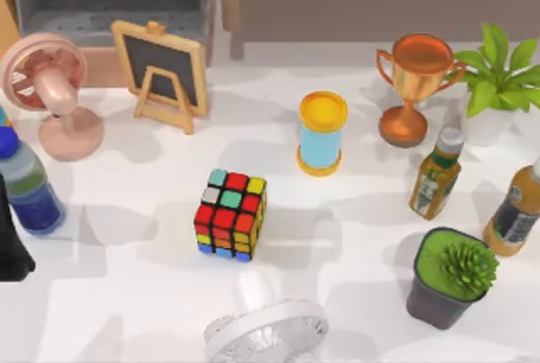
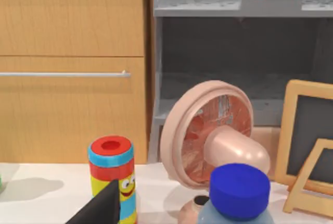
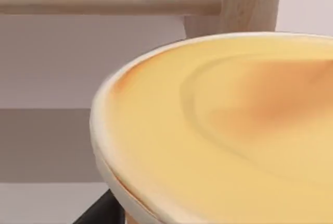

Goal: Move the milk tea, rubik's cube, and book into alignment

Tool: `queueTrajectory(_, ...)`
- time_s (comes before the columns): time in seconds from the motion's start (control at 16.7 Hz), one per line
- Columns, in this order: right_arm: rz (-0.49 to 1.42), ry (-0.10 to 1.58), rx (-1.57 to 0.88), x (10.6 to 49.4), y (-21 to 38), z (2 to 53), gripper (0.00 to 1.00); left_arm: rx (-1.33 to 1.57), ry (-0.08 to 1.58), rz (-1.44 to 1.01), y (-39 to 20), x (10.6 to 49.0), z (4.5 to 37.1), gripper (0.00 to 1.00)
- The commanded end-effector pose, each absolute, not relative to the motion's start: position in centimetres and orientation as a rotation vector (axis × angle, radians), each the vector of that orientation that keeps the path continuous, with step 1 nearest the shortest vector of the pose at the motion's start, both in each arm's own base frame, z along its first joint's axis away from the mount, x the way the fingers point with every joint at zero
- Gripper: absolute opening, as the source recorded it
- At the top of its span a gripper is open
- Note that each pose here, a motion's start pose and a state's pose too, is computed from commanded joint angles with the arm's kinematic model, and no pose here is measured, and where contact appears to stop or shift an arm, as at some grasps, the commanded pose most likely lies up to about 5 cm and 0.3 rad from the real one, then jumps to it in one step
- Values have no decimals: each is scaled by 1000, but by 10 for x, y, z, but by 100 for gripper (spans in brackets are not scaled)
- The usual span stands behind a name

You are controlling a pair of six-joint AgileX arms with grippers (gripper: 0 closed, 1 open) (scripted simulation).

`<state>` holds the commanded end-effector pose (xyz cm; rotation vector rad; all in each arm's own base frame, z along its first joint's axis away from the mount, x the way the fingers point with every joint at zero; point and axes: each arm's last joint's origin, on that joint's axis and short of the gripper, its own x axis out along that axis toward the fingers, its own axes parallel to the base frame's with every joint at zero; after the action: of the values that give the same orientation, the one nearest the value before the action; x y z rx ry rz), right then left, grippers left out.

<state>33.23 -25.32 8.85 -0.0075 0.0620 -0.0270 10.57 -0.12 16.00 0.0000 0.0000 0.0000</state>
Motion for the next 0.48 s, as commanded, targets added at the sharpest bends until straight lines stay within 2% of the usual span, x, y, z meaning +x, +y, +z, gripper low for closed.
queueTrajectory(0.48, -25, 59, -10, 322, -253, 90, 100, 0, 0, 0, -1, 106, 160, 100)
